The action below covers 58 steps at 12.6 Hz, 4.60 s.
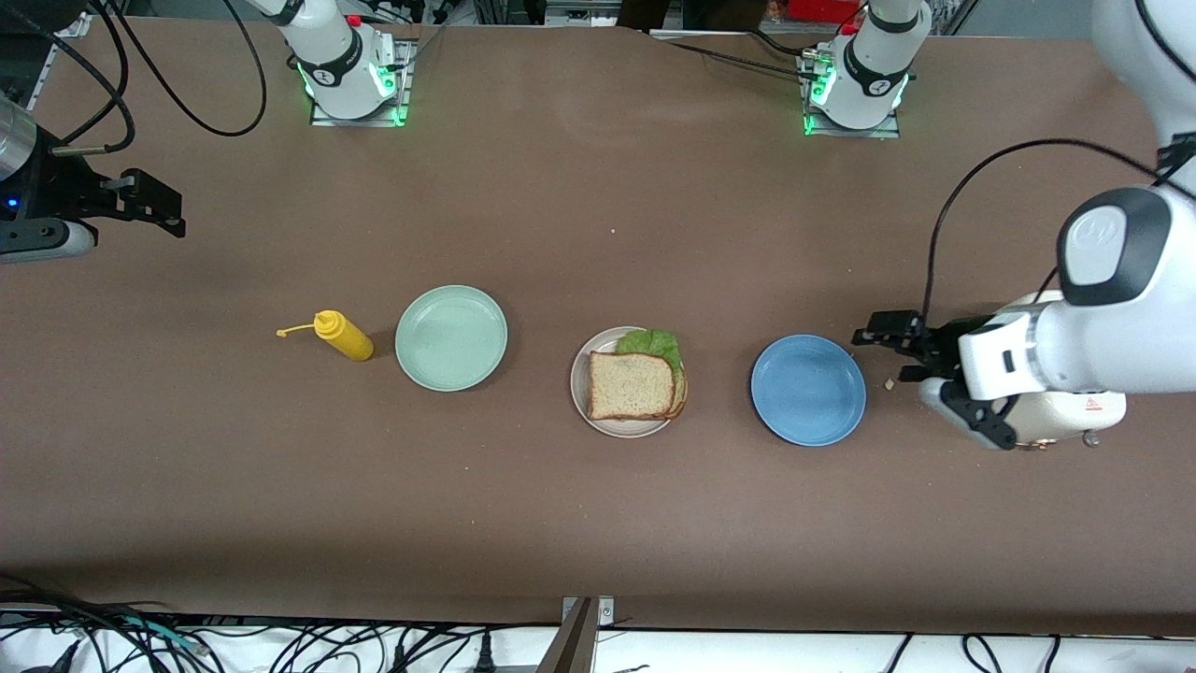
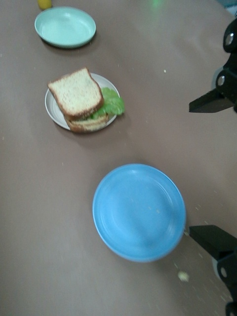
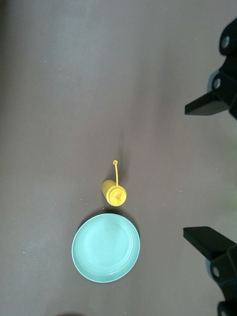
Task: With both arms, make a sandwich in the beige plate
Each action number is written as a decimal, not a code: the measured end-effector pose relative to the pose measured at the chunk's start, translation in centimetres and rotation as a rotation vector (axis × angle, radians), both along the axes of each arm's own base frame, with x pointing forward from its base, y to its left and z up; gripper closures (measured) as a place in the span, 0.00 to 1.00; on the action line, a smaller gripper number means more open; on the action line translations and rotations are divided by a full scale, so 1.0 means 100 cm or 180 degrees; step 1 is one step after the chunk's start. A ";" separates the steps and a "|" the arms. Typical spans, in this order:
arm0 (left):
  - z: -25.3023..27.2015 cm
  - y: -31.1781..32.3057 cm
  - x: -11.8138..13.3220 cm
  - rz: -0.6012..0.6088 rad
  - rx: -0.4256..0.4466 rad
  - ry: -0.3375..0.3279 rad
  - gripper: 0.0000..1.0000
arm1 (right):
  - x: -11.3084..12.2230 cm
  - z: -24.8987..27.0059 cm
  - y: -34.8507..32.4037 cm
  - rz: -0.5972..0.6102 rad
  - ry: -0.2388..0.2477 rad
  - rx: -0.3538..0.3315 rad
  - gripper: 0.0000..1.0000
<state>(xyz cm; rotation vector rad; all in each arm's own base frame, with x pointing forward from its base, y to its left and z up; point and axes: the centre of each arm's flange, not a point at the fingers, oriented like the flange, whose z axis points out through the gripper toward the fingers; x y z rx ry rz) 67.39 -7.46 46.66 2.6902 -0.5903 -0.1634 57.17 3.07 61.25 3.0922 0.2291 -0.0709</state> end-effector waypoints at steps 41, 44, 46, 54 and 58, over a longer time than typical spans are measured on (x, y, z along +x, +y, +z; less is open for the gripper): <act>0.127 0.057 -0.090 0.0821 0.1203 -0.0238 0.00 | 0.018 -0.012 -0.006 -0.0034 -0.0147 -0.0001 0.00; 0.135 0.052 -0.094 0.0805 0.1197 -0.0282 0.00 | 0.016 -0.012 0.003 -0.0003 -0.0120 0.0086 0.00; 0.140 0.048 -0.099 0.0785 0.1193 -0.0301 0.00 | 0.012 -0.008 0.010 0.0019 -0.0100 0.0159 0.00; 0.142 0.041 -0.107 0.0621 0.1180 -0.0334 0.00 | 0.008 -0.005 0.018 0.0060 -0.0092 0.0185 0.00; 0.142 0.041 -0.107 0.0619 0.1179 -0.0336 0.00 | 0.005 -0.007 0.017 0.0055 -0.0009 0.0180 0.00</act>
